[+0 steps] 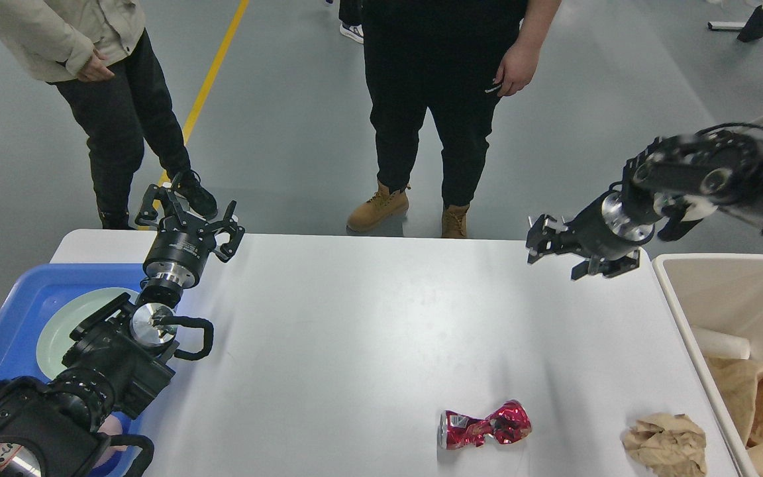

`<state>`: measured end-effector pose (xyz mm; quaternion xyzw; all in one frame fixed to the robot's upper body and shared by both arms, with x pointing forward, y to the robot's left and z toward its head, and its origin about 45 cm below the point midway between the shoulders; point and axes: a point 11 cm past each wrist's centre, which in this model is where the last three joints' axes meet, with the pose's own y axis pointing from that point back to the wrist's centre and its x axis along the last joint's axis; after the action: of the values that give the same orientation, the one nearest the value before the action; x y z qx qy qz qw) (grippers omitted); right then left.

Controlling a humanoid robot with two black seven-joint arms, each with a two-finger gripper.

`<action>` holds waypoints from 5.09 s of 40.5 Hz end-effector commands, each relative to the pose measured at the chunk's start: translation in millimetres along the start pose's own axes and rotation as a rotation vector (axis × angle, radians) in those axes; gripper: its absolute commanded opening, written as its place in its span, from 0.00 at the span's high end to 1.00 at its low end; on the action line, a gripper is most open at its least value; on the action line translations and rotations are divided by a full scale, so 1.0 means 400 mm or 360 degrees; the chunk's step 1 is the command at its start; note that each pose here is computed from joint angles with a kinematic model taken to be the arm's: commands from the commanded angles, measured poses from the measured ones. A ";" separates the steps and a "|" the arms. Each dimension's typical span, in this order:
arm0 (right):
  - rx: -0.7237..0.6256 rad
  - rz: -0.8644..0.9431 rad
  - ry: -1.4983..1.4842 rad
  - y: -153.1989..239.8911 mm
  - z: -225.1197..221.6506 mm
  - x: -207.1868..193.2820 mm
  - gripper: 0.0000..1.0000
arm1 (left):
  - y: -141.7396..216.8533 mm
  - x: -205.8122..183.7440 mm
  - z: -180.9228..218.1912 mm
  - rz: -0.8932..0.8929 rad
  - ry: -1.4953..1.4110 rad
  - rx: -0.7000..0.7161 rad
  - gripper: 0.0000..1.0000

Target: Tidy desktop

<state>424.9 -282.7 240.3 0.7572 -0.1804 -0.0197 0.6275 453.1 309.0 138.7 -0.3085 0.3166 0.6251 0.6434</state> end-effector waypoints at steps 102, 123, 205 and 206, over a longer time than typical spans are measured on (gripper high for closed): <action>0.0314 -0.0588 -0.1171 -0.381 0.167 -0.457 0.53 | 0.001 0.001 0.000 0.0000 0.0000 0.0001 0.04; 0.0388 -0.0474 -0.1117 -0.322 0.148 -0.350 0.59 | 0.001 0.001 0.000 0.0003 -0.0001 0.0001 0.04; -0.0408 0.1058 -0.0850 0.023 0.585 0.139 0.00 | 0.001 0.001 0.000 0.0003 -0.0001 0.0001 0.04; -0.0426 0.1033 -0.0786 0.024 0.564 0.142 0.00 | 0.001 0.001 0.000 0.0003 -0.0001 0.0001 0.04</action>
<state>395.0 -548.9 196.5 0.5274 -0.6171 -0.0742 0.5792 453.0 309.0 138.7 -0.3085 0.3165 0.6250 0.6435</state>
